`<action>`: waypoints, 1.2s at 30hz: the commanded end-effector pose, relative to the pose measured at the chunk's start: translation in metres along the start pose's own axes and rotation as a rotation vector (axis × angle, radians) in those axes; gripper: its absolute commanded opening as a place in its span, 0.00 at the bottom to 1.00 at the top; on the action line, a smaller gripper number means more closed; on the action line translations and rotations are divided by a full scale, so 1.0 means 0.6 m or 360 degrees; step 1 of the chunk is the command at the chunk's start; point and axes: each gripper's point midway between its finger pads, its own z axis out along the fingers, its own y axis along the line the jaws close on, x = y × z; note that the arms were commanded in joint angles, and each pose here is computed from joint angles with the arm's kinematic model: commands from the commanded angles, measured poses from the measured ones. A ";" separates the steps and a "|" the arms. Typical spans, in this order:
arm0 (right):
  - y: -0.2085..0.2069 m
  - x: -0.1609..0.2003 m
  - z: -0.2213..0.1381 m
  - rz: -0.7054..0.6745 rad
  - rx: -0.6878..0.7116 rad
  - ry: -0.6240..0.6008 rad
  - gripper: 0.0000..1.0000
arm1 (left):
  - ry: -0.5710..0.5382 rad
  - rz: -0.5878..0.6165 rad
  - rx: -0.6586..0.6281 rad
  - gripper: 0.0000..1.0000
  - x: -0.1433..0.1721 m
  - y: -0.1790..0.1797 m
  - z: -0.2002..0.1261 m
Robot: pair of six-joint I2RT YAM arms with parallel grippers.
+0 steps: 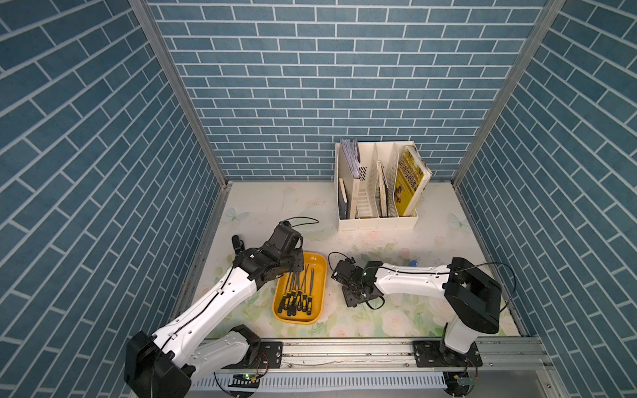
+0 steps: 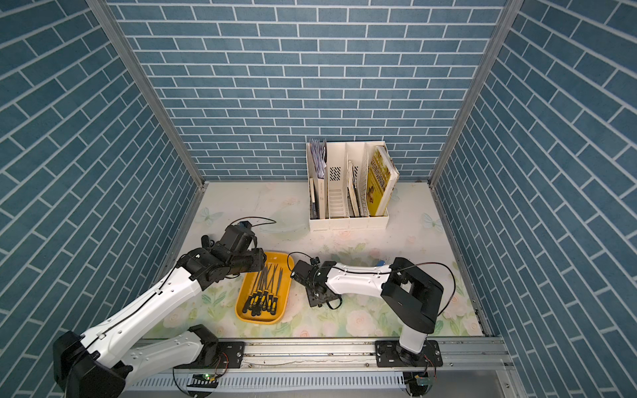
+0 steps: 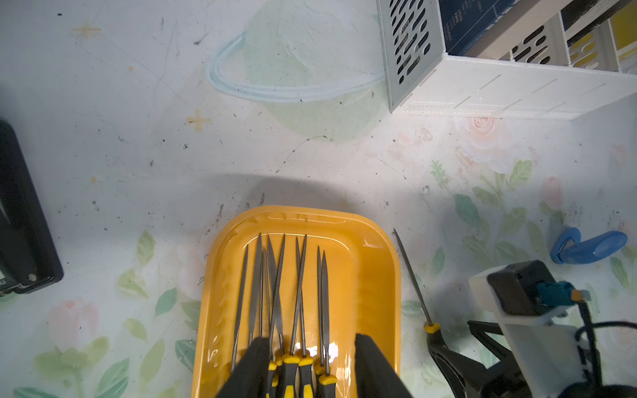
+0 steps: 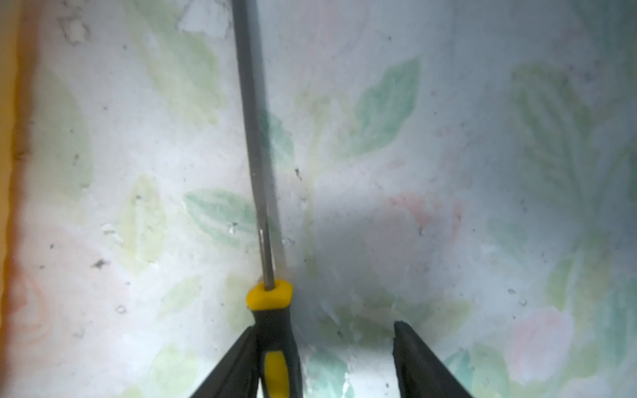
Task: Put the file tool into the storage box
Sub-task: Pick up the file tool from the center of the board.
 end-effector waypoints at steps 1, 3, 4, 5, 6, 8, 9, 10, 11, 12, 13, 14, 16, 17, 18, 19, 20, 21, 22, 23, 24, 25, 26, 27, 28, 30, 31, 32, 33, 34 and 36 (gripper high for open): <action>0.003 0.004 -0.014 -0.0060 -0.0070 -0.0011 0.64 | 0.0002 -0.0001 -0.0003 0.45 0.006 0.007 -0.003; 0.003 0.007 -0.013 -0.0082 -0.0081 -0.0009 0.63 | 0.0005 -0.0004 0.0002 0.45 0.007 0.007 -0.003; 0.006 0.010 -0.011 -0.0100 -0.0101 -0.0002 0.63 | 0.0007 -0.0006 0.0006 0.45 0.009 0.006 -0.002; 0.008 0.012 -0.009 -0.0114 -0.0115 0.0003 0.62 | 0.0008 -0.0013 0.0008 0.45 0.009 0.007 -0.001; 0.010 0.012 -0.007 -0.0121 -0.0126 0.0007 0.61 | 0.0007 -0.0016 0.0012 0.45 0.011 0.006 0.000; 0.016 0.016 -0.001 -0.0144 -0.0150 0.0028 0.58 | 0.0009 -0.0023 0.0019 0.45 0.013 0.006 0.002; 0.017 0.017 0.002 -0.0151 -0.0147 0.0039 0.56 | 0.0012 -0.0029 0.0020 0.45 0.014 0.006 0.003; 0.019 0.017 0.005 -0.0156 -0.0151 0.0047 0.54 | 0.0015 -0.0029 0.0023 0.45 0.015 0.005 0.004; 0.022 0.017 0.008 -0.0162 -0.0151 0.0053 0.50 | 0.0017 -0.0029 0.0021 0.45 0.015 0.005 0.006; 0.023 0.017 0.011 -0.0169 -0.0149 0.0060 0.47 | 0.0020 -0.0032 0.0022 0.45 0.015 0.005 0.007; 0.025 0.017 0.015 -0.0180 -0.0152 0.0070 0.42 | 0.0019 -0.0033 0.0028 0.45 0.015 0.004 0.007; 0.026 0.021 0.020 -0.0192 -0.0150 0.0091 0.37 | 0.0021 -0.0039 0.0038 0.45 0.014 0.001 0.008; 0.027 0.026 0.026 -0.0215 -0.0159 0.0109 0.28 | 0.0020 -0.0051 0.0064 0.45 0.013 -0.004 0.009; 0.026 0.028 0.029 -0.0226 -0.0161 0.0109 0.22 | 0.0026 -0.0061 0.0087 0.45 0.014 -0.009 0.010; 0.023 0.029 0.027 -0.0236 -0.0156 0.0105 0.18 | 0.0026 -0.0067 0.0106 0.46 0.013 -0.013 0.010; 0.016 0.030 0.025 -0.0245 -0.0133 0.0097 0.13 | 0.0025 -0.0079 0.0131 0.45 0.012 -0.018 0.009; 0.012 0.028 0.019 -0.0253 -0.0120 0.0074 0.11 | 0.0025 -0.0092 0.0157 0.46 0.010 -0.023 0.009; 0.008 0.026 0.012 -0.0257 -0.0118 0.0057 0.09 | 0.0023 -0.0108 0.0188 0.46 0.009 -0.029 0.008; 0.004 0.025 0.001 -0.0261 -0.0123 0.0031 0.07 | 0.0024 -0.0128 0.0234 0.46 0.008 -0.037 0.006; 0.001 0.020 -0.013 -0.0269 -0.0124 -0.0007 0.07 | 0.0021 -0.0150 0.0298 0.46 0.007 -0.049 0.004; 0.000 0.015 -0.025 -0.0275 -0.0137 -0.0040 0.06 | 0.0019 -0.0172 0.0354 0.47 0.007 -0.060 0.002; 0.001 0.010 -0.042 -0.0276 -0.0161 -0.0080 0.04 | 0.0022 -0.0200 0.0412 0.48 0.008 -0.070 0.001; 0.001 0.005 -0.057 -0.0274 -0.0185 -0.0120 0.03 | 0.0027 -0.0227 0.0461 0.49 0.010 -0.080 -0.001; 0.002 0.002 -0.069 -0.0270 -0.0208 -0.0153 0.03 | 0.0026 -0.0252 0.0494 0.50 0.012 -0.089 -0.002; 0.005 -0.002 -0.083 -0.0264 -0.0241 -0.0187 0.03 | 0.0013 -0.0287 0.0534 0.51 0.011 -0.099 -0.005; 0.014 -0.010 -0.110 -0.0246 -0.0322 -0.0248 0.01 | -0.0010 -0.0361 0.0609 0.52 0.011 -0.117 -0.010; 0.020 -0.014 -0.123 -0.0233 -0.0364 -0.0280 0.01 | -0.0019 -0.0403 0.0637 0.53 0.012 -0.125 -0.012; 0.026 -0.017 -0.133 -0.0220 -0.0411 -0.0307 0.01 | -0.0041 -0.0446 0.0668 0.53 0.010 -0.133 -0.015; 0.034 -0.019 -0.142 -0.0221 -0.0451 -0.0326 0.01 | -0.0059 -0.0488 0.0696 0.53 0.009 -0.140 -0.019; 0.041 -0.022 -0.151 -0.0220 -0.0489 -0.0347 0.01 | -0.0077 -0.0536 0.0721 0.55 0.008 -0.146 -0.020; 0.051 -0.024 -0.157 -0.0214 -0.0527 -0.0358 0.01 | -0.0097 -0.0597 0.0757 0.55 0.007 -0.154 -0.021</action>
